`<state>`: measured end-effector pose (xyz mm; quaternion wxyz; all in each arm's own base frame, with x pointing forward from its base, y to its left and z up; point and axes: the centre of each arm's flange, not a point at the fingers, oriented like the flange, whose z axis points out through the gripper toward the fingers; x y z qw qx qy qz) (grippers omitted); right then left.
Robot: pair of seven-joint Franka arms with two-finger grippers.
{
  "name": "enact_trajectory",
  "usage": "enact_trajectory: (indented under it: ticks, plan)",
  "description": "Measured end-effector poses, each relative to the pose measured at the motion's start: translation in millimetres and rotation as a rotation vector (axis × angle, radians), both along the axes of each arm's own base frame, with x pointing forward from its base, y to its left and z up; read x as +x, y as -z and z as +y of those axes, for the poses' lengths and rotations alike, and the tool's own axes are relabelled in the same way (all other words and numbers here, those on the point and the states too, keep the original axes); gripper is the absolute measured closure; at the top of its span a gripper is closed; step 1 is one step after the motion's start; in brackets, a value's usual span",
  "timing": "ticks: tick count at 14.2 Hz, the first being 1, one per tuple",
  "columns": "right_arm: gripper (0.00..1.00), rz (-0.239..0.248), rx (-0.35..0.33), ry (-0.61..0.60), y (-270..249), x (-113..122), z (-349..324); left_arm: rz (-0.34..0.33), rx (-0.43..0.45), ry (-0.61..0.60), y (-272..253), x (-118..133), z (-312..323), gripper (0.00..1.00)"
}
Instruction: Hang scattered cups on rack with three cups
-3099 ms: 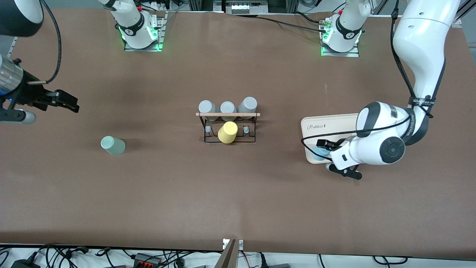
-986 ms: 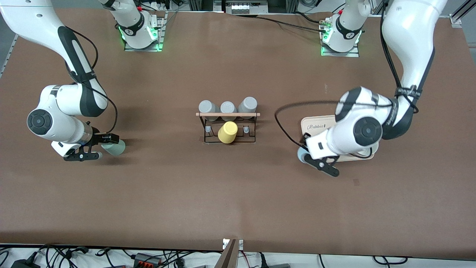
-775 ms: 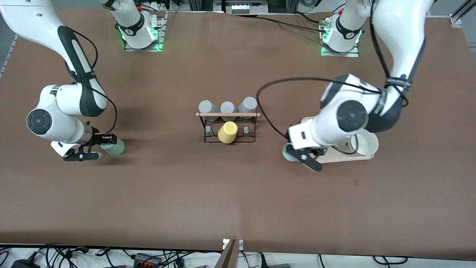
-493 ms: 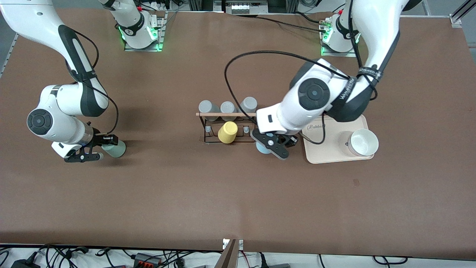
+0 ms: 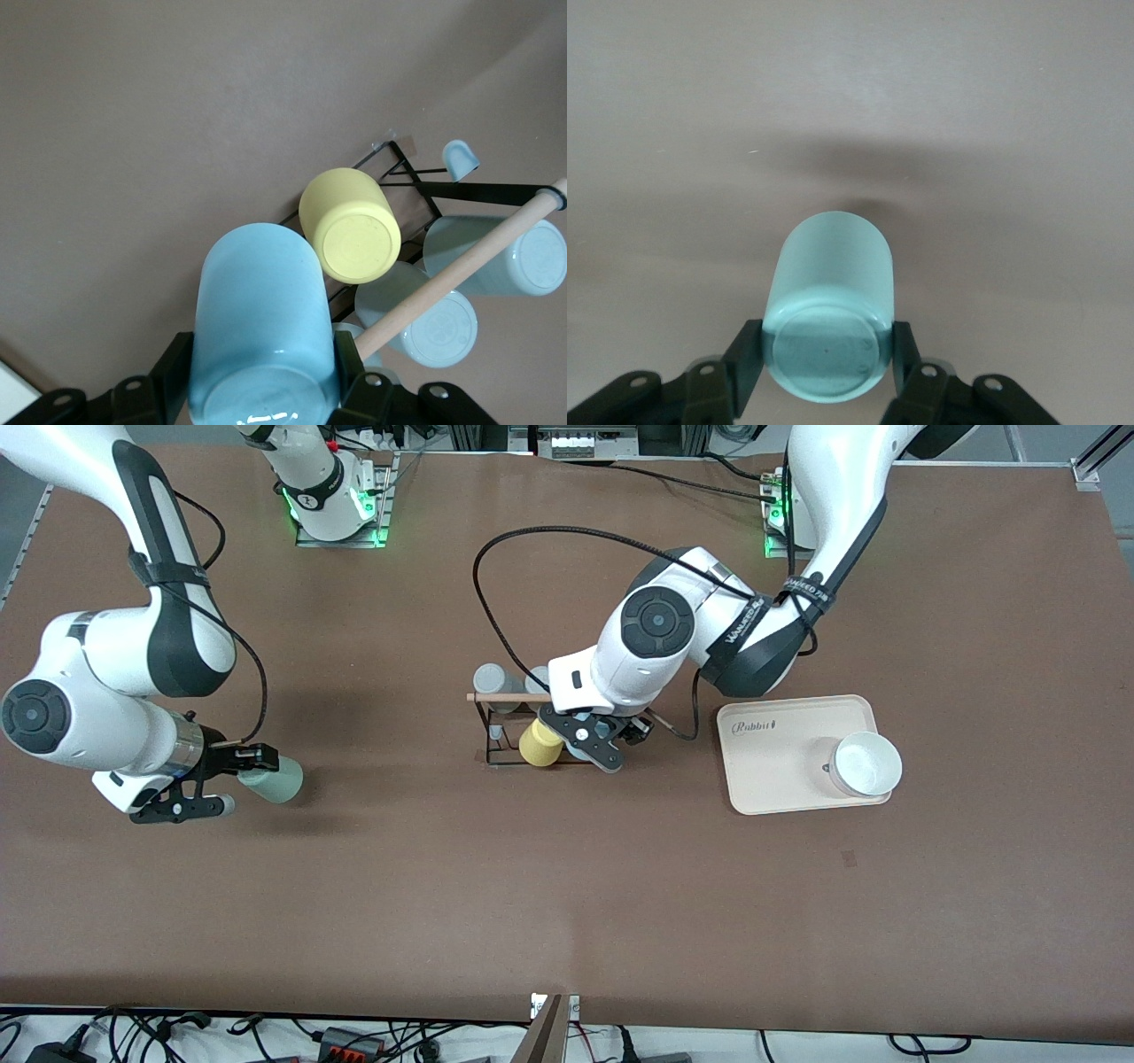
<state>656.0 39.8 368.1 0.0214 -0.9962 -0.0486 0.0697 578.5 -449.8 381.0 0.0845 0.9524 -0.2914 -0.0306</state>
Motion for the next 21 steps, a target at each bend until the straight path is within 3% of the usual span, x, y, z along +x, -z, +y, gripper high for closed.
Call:
enact_trajectory:
  ticks: [4, 8, 12, 13, 17, 21]
  plan:
    - [0.37, 0.033, 0.000, 0.052, -41, 1, 30, 0.026, 0.015, -0.004, 20, 2, 1, 0.32]
    - [0.37, 0.029, 0.014, 0.119, -68, -4, 86, 0.051, 0.033, -0.009, 41, 2, 1, 0.32]
    - [0.37, 0.043, 0.006, 0.184, -72, -19, 146, 0.016, 0.068, -0.062, 38, 8, 3, 0.00]
    - [0.37, 0.046, -0.001, 0.199, -72, -26, 168, 0.000, 0.068, -0.090, 31, 17, 12, 0.00]
    - [0.37, 0.036, -0.023, 0.277, -78, -54, 253, -0.006, 0.116, -0.261, -16, 78, 131, 0.00]
    - [0.37, 0.006, -0.018, 0.348, -68, -66, 307, -0.045, 0.162, -0.426, -83, 107, 258, 0.00]
